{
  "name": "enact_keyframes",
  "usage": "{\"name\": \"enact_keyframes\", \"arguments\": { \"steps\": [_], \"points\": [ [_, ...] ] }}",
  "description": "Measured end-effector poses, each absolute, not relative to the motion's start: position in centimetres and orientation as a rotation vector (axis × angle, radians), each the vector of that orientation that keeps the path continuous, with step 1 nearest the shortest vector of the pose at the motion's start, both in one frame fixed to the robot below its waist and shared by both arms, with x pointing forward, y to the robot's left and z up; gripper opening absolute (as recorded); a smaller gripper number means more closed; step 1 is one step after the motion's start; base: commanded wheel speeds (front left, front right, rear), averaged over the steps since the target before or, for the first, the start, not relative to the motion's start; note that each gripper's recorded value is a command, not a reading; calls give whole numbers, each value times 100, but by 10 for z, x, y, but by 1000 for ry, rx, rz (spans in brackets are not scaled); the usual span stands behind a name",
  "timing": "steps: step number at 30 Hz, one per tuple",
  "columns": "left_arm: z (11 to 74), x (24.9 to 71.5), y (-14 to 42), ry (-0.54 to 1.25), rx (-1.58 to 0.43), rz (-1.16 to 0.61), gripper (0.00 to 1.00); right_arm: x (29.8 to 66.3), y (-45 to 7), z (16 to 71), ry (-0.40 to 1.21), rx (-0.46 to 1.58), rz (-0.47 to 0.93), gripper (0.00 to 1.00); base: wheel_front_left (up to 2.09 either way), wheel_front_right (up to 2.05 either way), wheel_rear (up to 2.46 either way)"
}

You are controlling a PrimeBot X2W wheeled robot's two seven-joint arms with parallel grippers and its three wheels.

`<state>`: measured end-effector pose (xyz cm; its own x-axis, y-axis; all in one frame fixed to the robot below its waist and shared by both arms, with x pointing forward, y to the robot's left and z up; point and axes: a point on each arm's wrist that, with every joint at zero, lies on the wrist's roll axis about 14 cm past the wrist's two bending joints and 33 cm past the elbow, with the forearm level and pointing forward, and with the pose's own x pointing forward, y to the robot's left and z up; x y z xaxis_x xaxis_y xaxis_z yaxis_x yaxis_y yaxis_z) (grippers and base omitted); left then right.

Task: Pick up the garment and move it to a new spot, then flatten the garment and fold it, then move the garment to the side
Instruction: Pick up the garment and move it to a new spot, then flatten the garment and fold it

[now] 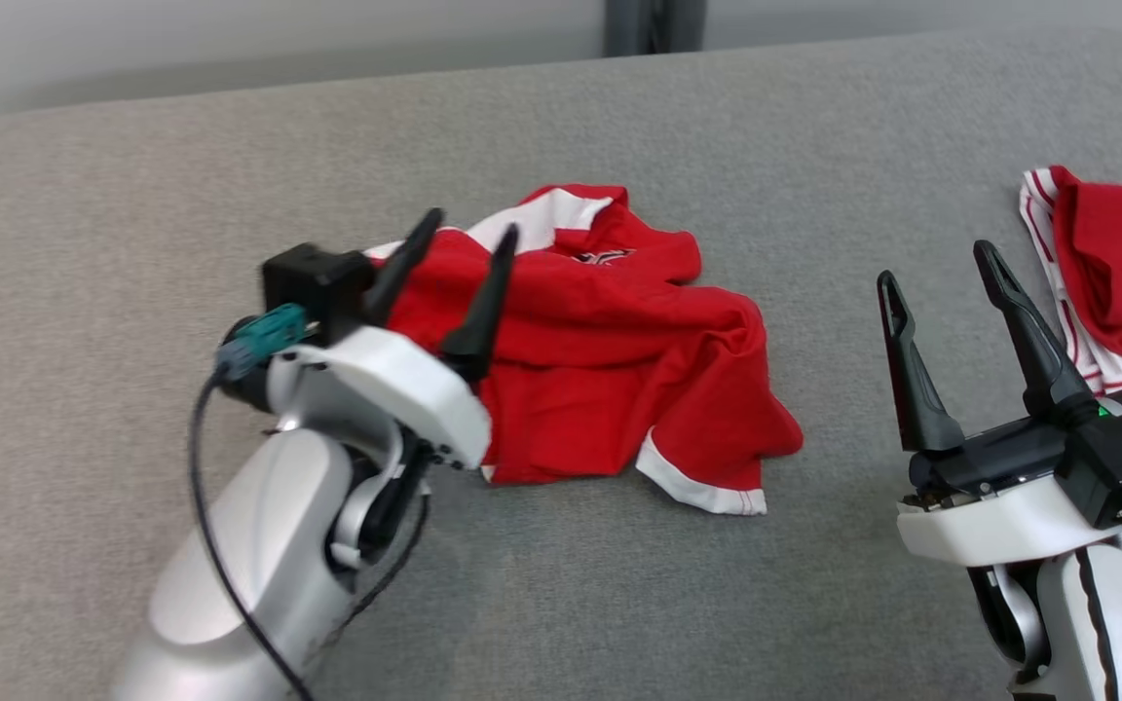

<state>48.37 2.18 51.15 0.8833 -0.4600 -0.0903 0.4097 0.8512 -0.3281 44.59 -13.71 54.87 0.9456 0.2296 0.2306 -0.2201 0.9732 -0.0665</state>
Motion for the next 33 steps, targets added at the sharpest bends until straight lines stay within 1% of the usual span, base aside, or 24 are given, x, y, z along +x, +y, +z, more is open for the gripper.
{"name": "enact_keyframes", "arguments": {
  "steps": [5,9,16,20,25,29,33],
  "points": [
    [519,474,87,80,-309,-296,100,441,-119,554,-252,-30,288,100,0,0,0],
    [514,454,137,33,-250,-163,100,436,-105,554,-249,-18,332,100,0,0,0],
    [506,413,167,-2,-301,-42,100,425,-87,555,-246,-3,380,100,0,0,0],
    [498,398,167,11,-329,-19,100,421,-83,559,-253,4,390,100,0,0,0],
    [495,397,154,17,-329,-53,100,422,-83,557,-247,10,388,100,0,0,0],
    [484,402,123,59,-335,-143,100,425,-90,553,-240,11,369,100,0,0,0],
    [456,399,87,187,-285,-279,100,426,-100,549,-228,9,338,100,0,0,0]
  ]
}}
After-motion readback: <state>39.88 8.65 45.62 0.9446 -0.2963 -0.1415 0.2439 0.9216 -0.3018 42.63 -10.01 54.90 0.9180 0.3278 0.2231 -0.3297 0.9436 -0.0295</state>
